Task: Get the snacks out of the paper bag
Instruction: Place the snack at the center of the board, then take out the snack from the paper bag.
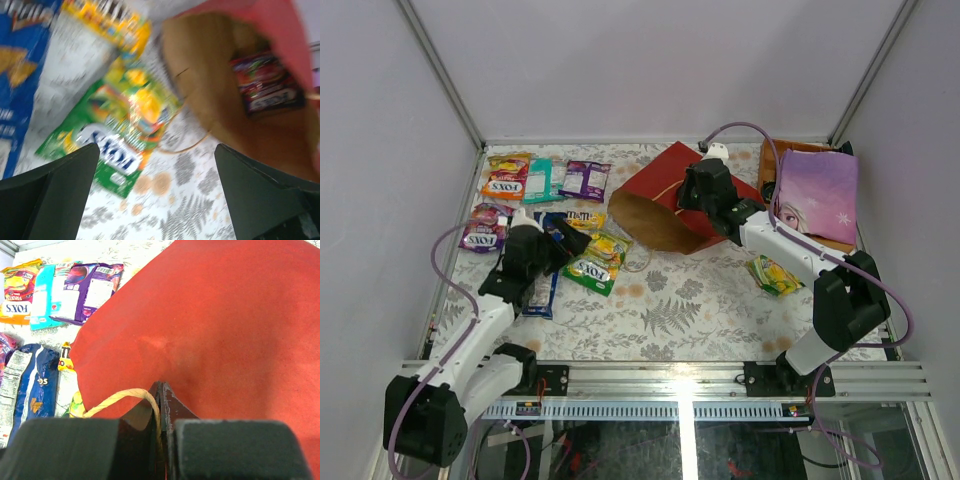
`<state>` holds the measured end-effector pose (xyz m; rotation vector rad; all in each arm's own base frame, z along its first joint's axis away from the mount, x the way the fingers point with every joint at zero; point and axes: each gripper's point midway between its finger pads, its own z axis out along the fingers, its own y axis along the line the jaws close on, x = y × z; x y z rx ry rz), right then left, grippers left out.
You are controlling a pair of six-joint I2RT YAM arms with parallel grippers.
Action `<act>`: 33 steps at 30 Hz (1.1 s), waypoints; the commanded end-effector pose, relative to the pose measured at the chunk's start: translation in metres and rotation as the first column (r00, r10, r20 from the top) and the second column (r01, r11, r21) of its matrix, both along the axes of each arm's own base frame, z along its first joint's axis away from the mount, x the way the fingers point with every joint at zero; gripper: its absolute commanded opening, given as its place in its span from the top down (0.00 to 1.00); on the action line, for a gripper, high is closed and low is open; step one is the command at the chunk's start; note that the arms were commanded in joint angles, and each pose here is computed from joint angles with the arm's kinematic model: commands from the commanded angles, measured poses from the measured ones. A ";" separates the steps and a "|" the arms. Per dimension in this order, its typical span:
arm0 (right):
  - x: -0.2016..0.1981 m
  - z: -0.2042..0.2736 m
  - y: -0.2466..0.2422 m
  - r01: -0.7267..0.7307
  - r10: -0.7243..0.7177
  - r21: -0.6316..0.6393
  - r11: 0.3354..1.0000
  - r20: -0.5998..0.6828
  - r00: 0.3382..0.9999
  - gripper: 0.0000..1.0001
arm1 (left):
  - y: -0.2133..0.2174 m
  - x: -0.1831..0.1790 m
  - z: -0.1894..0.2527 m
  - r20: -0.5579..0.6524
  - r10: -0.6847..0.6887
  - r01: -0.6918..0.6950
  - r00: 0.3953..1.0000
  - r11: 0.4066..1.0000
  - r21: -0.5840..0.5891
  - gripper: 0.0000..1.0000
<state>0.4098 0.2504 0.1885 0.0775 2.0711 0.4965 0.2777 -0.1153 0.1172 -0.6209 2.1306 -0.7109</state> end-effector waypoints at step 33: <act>0.023 0.085 -0.009 -0.001 -0.009 0.332 0.943 0.028 1.000 1.00 | -0.277 0.171 0.028 0.578 -0.362 0.375 0.732 0.921 0.101 0.01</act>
